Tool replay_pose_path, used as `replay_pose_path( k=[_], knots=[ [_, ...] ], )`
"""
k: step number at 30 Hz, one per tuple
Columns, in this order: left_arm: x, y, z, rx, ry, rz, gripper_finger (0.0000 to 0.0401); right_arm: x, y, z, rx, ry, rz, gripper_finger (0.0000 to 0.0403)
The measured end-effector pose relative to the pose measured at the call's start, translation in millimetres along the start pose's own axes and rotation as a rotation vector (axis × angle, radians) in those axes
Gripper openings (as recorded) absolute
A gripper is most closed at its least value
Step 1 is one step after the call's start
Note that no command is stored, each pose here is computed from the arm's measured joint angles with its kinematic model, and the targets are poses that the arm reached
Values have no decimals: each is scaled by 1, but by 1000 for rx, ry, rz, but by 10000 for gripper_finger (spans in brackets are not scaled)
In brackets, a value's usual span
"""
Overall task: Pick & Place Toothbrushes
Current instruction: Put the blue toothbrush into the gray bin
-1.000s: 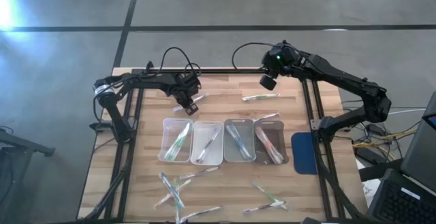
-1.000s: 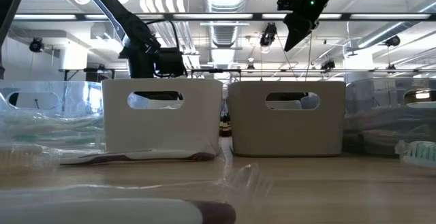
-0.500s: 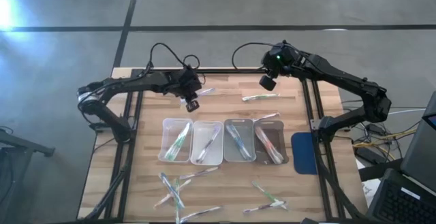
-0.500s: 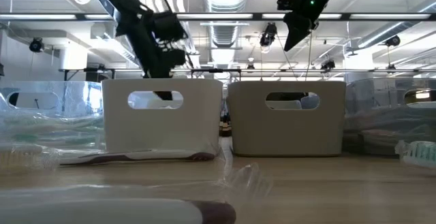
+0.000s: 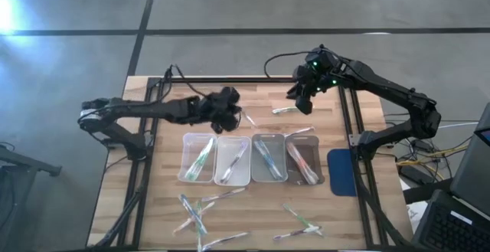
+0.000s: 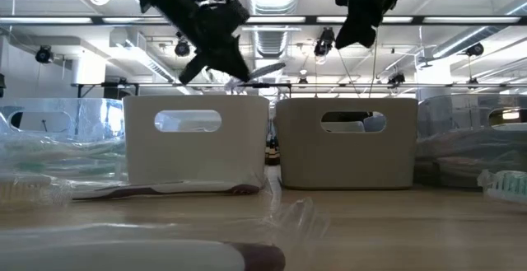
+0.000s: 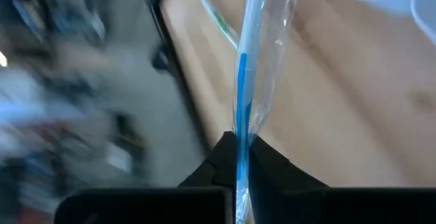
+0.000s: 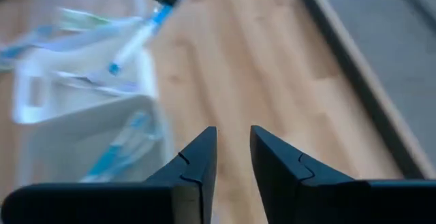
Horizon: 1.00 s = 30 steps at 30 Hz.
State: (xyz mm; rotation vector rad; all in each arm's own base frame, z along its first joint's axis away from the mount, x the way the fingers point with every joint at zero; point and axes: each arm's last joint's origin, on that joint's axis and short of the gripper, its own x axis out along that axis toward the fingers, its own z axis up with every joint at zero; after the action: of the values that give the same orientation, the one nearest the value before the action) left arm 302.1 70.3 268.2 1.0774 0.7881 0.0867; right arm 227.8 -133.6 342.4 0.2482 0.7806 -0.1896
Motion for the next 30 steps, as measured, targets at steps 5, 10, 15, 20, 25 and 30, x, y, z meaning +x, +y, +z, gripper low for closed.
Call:
replay_pose_path(
  k=[5, 10, 15, 20, 25, 30],
  knots=[
    [-5, 2, 27, 381, 8, 169, 22, 6, 3, 1, 43, -4, 174, 102],
    [-10, 8, 48, 575, 71, 366, 17, 11, 4, 4, 80, -23, 279, 116],
    [-10, 12, 57, 712, 118, 459, 17, 15, 5, 10, 87, -65, 369, 130],
    [-3, 13, 61, 792, 153, 521, 17, 24, 3, 13, 86, -73, 370, 142],
    [4, 15, 65, 843, 182, 596, 18, 32, 2, 15, 80, -71, 380, 153],
    [7, 17, 67, 845, 201, 657, 18, 36, 2, 17, 68, -86, 386, 163]
  ],
)
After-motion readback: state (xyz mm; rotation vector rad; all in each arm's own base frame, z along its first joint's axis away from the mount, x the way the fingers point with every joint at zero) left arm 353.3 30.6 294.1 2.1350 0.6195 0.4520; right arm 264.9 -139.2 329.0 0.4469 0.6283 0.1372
